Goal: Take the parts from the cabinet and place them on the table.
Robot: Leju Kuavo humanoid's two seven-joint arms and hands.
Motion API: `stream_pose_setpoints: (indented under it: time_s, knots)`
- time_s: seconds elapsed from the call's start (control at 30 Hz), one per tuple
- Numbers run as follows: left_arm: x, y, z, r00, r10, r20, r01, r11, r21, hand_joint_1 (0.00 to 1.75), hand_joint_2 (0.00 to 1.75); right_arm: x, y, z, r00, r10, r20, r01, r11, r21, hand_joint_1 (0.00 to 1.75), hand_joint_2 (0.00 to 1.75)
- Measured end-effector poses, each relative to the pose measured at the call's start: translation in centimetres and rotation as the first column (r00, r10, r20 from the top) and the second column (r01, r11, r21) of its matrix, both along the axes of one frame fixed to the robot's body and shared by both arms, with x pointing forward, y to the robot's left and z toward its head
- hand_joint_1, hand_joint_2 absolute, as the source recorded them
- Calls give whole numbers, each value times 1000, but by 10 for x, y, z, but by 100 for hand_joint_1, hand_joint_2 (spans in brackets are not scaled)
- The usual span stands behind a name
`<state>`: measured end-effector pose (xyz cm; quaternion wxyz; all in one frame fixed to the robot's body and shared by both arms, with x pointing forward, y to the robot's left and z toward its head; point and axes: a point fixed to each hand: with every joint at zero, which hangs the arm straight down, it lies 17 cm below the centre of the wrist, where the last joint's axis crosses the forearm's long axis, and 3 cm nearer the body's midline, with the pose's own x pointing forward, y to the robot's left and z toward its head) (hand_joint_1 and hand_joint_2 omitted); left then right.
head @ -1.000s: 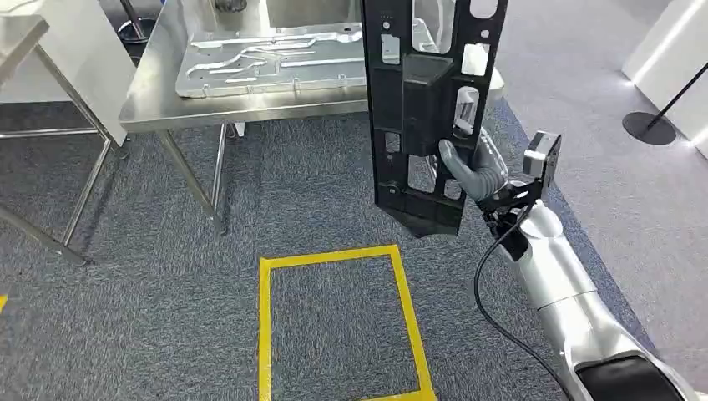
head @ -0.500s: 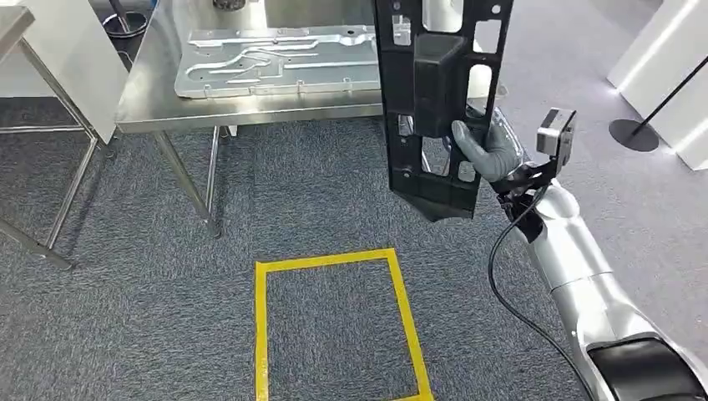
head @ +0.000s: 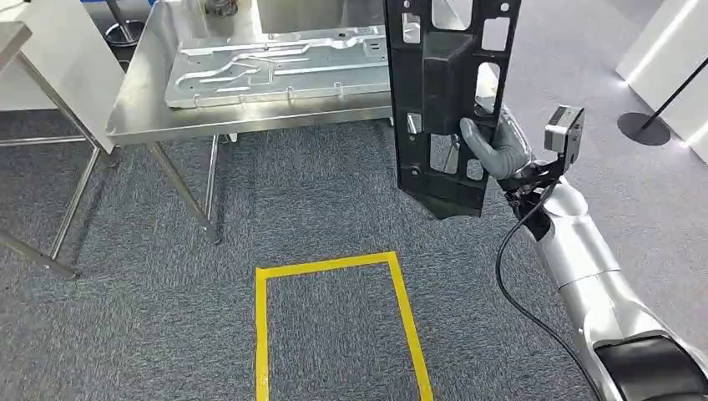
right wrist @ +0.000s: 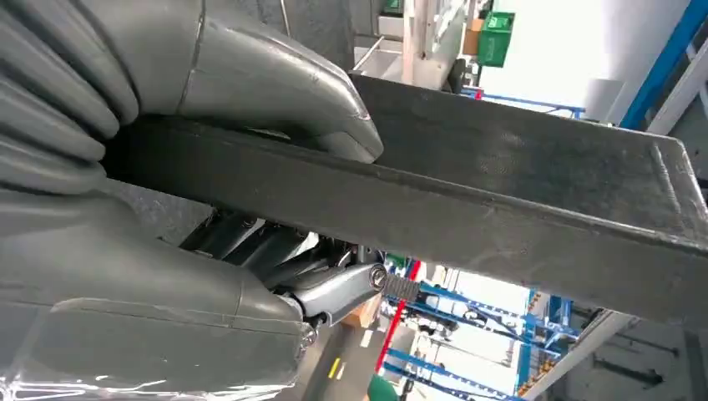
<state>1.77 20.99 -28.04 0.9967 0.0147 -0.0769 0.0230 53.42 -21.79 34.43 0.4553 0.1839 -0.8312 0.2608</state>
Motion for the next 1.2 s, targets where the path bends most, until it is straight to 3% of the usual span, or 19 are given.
stream_pose_setpoints:
  time_s: [1.2]
  knots:
    - [-2,1,0,1000,-5,-6,5,1000,-6,0,175,-2,-12,-13,999,-29,-15,28,1000,-11,175,175]
